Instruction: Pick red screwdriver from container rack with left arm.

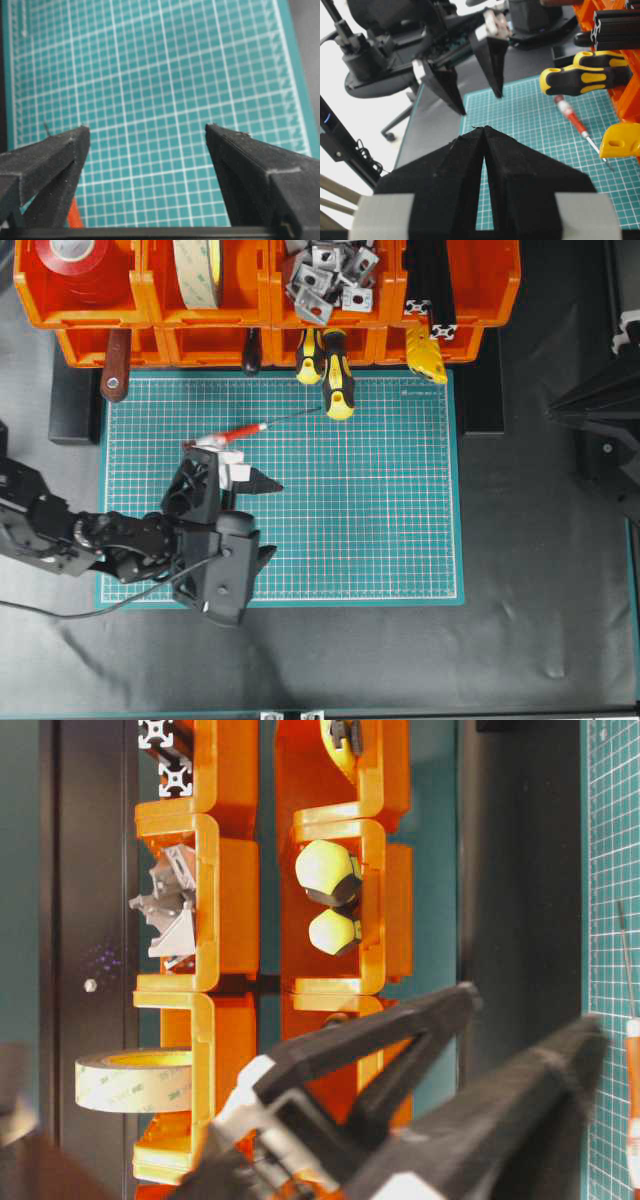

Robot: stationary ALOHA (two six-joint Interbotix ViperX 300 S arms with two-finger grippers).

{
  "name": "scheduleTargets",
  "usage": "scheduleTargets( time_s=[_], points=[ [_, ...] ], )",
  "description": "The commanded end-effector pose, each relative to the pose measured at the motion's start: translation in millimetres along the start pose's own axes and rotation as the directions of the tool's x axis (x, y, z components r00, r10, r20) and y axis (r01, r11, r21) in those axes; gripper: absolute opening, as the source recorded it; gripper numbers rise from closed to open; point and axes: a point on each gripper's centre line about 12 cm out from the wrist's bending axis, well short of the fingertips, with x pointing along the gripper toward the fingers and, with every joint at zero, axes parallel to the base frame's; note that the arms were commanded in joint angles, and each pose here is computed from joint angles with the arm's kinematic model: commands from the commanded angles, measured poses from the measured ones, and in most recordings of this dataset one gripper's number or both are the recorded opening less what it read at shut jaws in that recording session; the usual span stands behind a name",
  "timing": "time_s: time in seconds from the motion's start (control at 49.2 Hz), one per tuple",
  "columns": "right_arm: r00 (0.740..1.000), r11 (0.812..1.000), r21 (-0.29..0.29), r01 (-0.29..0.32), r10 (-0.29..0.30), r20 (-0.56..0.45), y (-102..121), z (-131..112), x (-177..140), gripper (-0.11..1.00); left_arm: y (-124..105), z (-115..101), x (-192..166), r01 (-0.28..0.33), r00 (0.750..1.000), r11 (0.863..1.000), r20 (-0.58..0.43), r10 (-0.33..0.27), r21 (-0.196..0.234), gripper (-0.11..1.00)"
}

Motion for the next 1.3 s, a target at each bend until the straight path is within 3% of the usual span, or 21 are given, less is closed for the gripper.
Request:
scheduleTargets(
  time_s=[0.0, 0.122, 0.224, 0.468, 0.549, 1.078, 1.282],
  points=[
    [1.0, 1.0, 0.003, -0.003, 0.003, 0.01, 3.1, 9.6, 1.3, 0.0, 8.8, 21.5, -28.4, 0.01, 0.996, 0.999, 0.09, -0.006, -0.044, 0.89],
    [1.0, 1.0, 0.003, 0.0, 0.0, 0.002, 2.8, 8.5, 1.3, 0.0, 16.1, 34.1, -57.3, 0.028, 0.986, 0.995, 0.164, -0.012, -0.094, 0.89],
    [1.0, 1.0, 0.003, -0.001, 0.001, 0.003, 3.0, 9.2, 0.9, 0.0, 24.2, 40.6, -86.9, 0.06, 0.973, 0.983, 0.231, -0.019, -0.173, 0.89],
    [1.0, 1.0, -0.017, -0.004, 0.004, 0.018, 3.8, 11.8, -0.8, 0.0, 41.7, 29.4, -159.9, 0.192, 0.922, 0.923, 0.383, -0.053, -0.333, 0.89],
    [1.0, 0.999, -0.044, -0.001, 0.003, 0.028, 3.6, 13.0, -1.1, 0.0, 50.7, 24.5, -177.2, 0.215, 0.904, 0.912, 0.424, -0.051, -0.349, 0.89],
    [0.994, 0.992, -0.125, -0.01, 0.023, 0.103, 6.1, 22.4, -2.4, 0.0, 88.9, -21.1, -240.5, 0.271, 0.825, 0.881, 0.565, -0.006, -0.387, 0.87],
    [0.991, 0.985, -0.173, -0.01, 0.033, 0.132, 7.2, 25.3, -2.7, 0.0, 103.7, -46.7, -246.0, 0.238, 0.825, 0.866, 0.562, 0.057, -0.439, 0.86]
  ],
)
